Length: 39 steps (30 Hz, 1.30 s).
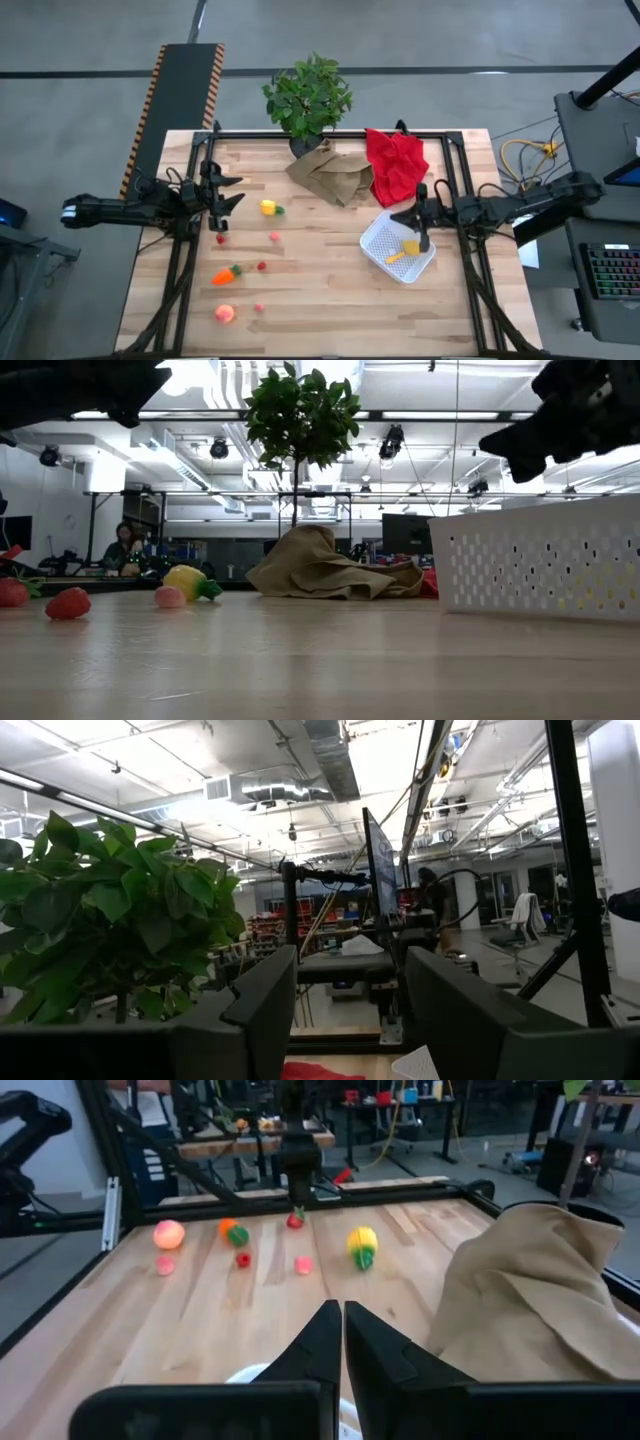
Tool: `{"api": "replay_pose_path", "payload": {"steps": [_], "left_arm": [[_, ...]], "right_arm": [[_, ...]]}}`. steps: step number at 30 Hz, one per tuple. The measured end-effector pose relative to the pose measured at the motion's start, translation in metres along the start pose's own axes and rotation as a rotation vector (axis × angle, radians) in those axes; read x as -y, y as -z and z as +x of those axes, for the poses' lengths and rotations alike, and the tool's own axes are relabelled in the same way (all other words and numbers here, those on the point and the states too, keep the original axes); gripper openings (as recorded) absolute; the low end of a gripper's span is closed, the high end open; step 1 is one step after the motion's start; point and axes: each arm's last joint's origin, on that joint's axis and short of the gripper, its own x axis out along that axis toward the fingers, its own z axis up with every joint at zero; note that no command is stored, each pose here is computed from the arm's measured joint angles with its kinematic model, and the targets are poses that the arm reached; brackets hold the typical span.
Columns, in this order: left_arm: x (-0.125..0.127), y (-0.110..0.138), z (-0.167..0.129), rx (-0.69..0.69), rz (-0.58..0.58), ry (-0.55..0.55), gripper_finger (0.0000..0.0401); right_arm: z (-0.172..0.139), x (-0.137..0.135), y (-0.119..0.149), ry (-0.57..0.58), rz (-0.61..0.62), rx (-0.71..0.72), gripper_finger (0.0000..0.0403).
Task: Pick and placing Produce into tupperware
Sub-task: Put the yellow pineapple into the white bin
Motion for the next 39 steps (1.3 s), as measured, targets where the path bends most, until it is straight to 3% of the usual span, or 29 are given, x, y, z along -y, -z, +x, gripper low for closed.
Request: {"api": "replay_pose_path", "payload": {"steps": [15, 22, 39], "left_arm": [[0.0, 0.0, 0.0, -0.001, -0.022, 0.0, 0.0176], [0.001, 0.002, 0.001, -0.016, -0.02, 0.003, 0.0176], [0.004, 0.015, 0.006, -0.119, -0.002, 0.021, 0.0176]], "right_arm": [[-0.007, 0.023, 0.014, 0.098, -0.077, 0.009, 0.0008], [-0.016, 0.019, 0.017, 0.055, -0.057, 0.042, 0.0008], [-0.029, 0.019, 0.016, 0.135, -0.076, 0.098, 0.0009]]}}
